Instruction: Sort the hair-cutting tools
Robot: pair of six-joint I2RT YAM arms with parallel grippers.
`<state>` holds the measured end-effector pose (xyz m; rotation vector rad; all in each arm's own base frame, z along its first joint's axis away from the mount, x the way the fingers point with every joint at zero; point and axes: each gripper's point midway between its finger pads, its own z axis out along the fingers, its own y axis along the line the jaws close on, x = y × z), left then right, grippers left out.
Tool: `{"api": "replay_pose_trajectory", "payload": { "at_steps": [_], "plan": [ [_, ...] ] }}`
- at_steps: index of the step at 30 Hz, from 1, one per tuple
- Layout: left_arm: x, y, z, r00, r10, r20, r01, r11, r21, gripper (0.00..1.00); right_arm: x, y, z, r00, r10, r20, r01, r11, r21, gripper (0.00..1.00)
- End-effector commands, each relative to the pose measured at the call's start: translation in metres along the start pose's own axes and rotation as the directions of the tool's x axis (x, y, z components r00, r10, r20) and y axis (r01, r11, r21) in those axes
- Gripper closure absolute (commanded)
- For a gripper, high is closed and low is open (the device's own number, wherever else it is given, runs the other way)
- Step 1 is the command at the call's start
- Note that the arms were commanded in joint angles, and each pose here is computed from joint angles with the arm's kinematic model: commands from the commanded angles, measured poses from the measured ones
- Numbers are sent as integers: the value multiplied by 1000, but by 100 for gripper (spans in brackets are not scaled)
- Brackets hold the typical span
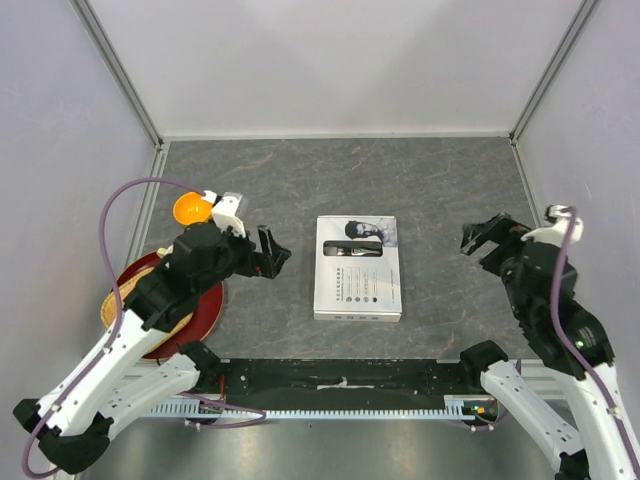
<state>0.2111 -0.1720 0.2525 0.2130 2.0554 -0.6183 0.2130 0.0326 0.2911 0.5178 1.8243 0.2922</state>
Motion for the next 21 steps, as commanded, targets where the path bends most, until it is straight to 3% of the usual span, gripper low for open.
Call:
{"api": "replay_pose_trajectory", "payload": {
  "at_steps": [1,3,8,21],
  "plan": [
    [-26,1,-24,993,77,93,-76,997,-11,0,-61,-18,-33,980,-74,182,57,994,97,2],
    [-31,0,-34,990,82,118,-82,997,-6,0,-81,-32,-49,960,-80,268,41,988,150,2],
    [-43,0,-49,983,89,162,-89,996,-8,0,-96,-46,-69,935,-72,347,13,986,168,2],
    [-51,5,-53,977,89,192,-82,996,-43,0,-96,-45,-70,936,-72,345,16,987,162,2]
  ]
}}
